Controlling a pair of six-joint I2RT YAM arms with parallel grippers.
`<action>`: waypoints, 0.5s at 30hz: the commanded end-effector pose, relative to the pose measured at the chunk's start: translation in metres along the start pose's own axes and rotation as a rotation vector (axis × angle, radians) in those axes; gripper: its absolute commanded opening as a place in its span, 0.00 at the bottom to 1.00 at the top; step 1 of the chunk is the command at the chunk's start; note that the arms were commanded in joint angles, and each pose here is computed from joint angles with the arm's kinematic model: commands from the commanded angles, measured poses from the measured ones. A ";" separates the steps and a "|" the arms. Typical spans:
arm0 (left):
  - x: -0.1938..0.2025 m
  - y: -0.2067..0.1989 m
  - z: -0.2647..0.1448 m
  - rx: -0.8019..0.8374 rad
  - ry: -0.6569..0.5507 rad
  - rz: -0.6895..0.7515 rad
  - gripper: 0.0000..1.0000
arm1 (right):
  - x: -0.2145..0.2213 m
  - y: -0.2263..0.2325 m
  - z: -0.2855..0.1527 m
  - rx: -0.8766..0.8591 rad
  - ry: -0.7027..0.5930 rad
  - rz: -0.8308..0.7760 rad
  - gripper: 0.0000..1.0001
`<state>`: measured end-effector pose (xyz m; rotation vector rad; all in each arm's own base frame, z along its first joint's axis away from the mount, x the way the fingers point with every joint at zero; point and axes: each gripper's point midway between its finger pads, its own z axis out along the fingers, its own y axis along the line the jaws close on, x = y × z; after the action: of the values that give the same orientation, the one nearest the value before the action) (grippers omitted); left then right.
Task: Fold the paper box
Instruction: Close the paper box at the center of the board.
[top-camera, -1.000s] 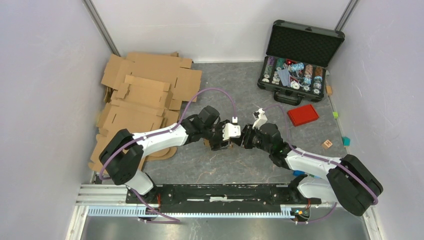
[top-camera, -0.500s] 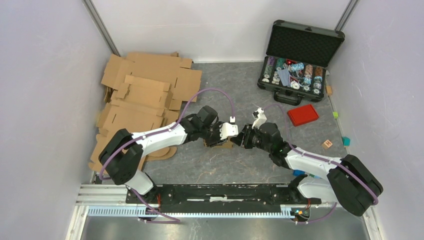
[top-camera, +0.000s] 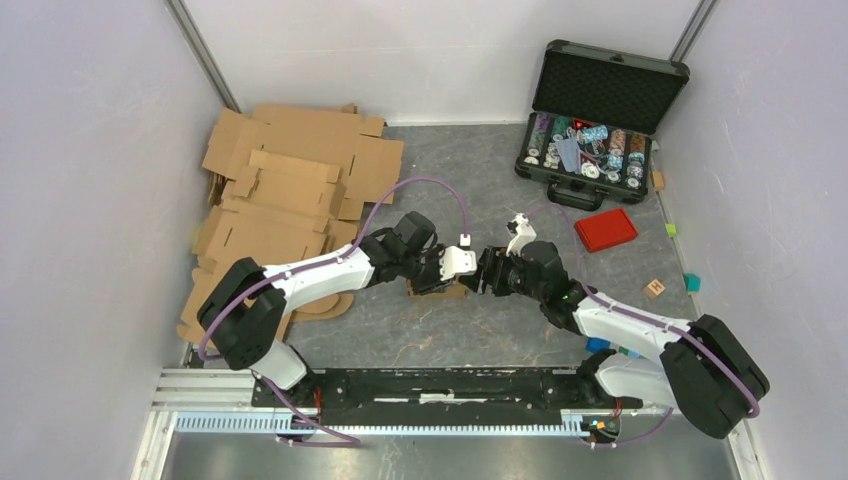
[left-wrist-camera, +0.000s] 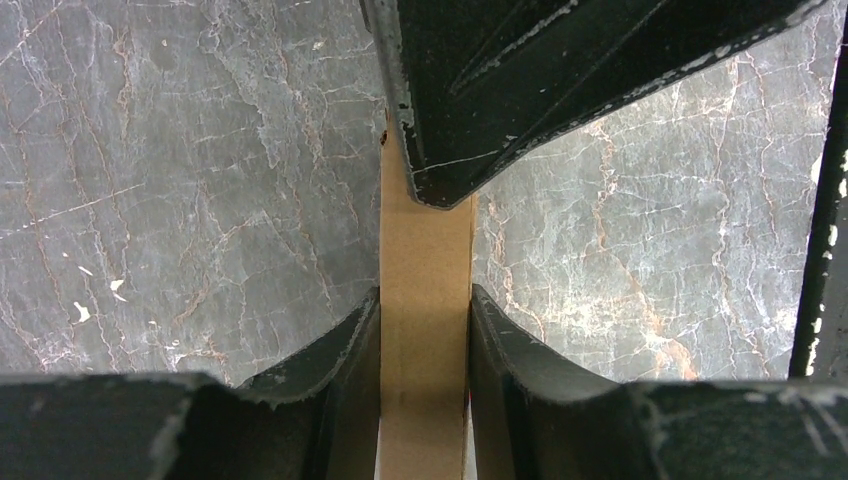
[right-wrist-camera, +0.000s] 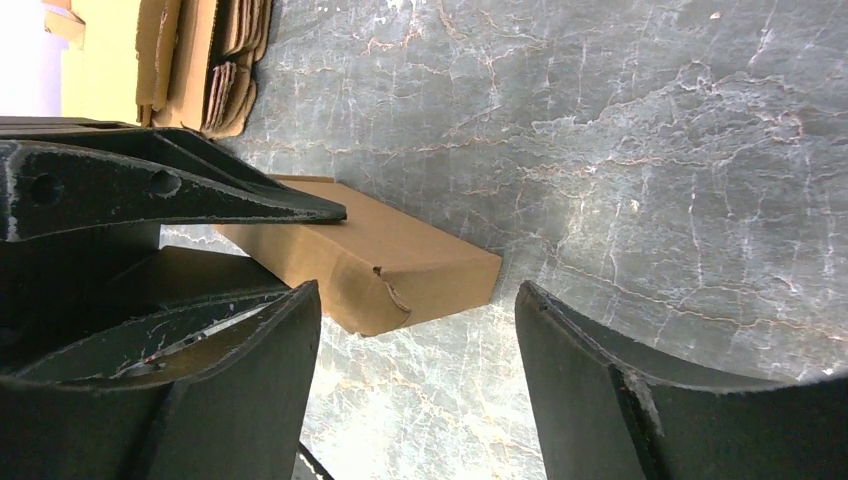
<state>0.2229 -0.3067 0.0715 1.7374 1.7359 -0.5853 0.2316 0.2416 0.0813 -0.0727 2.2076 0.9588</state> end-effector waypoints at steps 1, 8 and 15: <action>-0.026 0.012 -0.005 -0.035 -0.074 -0.036 0.25 | -0.026 0.008 -0.004 -0.003 -0.066 -0.057 0.78; -0.029 0.032 0.009 -0.135 -0.108 -0.164 0.27 | -0.045 0.005 -0.016 0.030 -0.110 -0.229 0.87; -0.026 0.033 0.019 -0.129 -0.097 -0.197 0.35 | -0.052 -0.010 -0.012 0.086 -0.136 -0.175 0.85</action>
<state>0.2474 -0.3281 0.0721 1.5128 1.8323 -0.5998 0.2509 0.2176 0.1072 -0.1829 2.0950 0.7949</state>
